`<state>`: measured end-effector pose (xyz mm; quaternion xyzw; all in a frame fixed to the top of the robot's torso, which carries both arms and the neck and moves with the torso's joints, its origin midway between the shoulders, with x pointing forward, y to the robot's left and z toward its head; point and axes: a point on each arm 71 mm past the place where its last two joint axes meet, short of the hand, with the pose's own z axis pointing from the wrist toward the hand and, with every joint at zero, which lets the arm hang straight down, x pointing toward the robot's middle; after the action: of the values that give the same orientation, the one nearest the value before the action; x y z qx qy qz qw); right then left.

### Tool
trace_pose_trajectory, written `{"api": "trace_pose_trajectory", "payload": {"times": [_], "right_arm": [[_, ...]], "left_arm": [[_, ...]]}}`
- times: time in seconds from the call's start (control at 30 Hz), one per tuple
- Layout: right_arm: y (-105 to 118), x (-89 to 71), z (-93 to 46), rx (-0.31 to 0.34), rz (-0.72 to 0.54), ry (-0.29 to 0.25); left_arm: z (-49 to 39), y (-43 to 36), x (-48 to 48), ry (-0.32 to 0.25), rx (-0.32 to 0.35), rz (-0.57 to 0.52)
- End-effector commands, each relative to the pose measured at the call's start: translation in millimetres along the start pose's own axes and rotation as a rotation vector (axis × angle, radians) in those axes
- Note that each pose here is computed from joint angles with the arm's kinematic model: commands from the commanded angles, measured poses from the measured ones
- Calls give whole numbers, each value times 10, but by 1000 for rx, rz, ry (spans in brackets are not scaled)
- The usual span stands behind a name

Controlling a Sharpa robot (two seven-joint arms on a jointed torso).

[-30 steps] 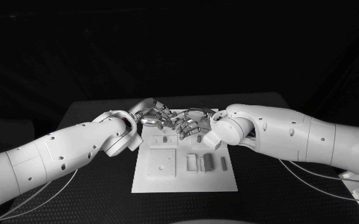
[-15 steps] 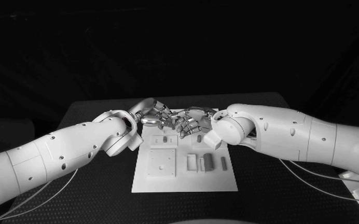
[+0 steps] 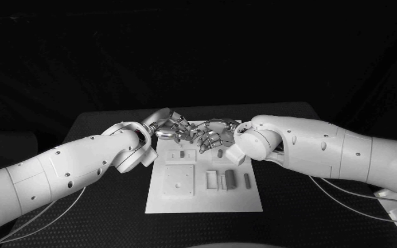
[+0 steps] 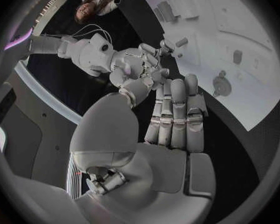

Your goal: Assemble the parts on the task board

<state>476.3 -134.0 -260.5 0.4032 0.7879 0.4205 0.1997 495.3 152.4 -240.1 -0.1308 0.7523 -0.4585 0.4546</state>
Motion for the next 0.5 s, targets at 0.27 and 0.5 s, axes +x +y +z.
{"api": "trace_pose_trajectory", "payload": {"times": [0.27, 0.5], "right_arm": [[19, 8, -1, -18, -15, 9], [24, -3, 2, -24, -10, -6]], "left_arm": [[12, -30, 25, 15, 16, 3], [14, -45, 50, 37, 23, 0]]}}
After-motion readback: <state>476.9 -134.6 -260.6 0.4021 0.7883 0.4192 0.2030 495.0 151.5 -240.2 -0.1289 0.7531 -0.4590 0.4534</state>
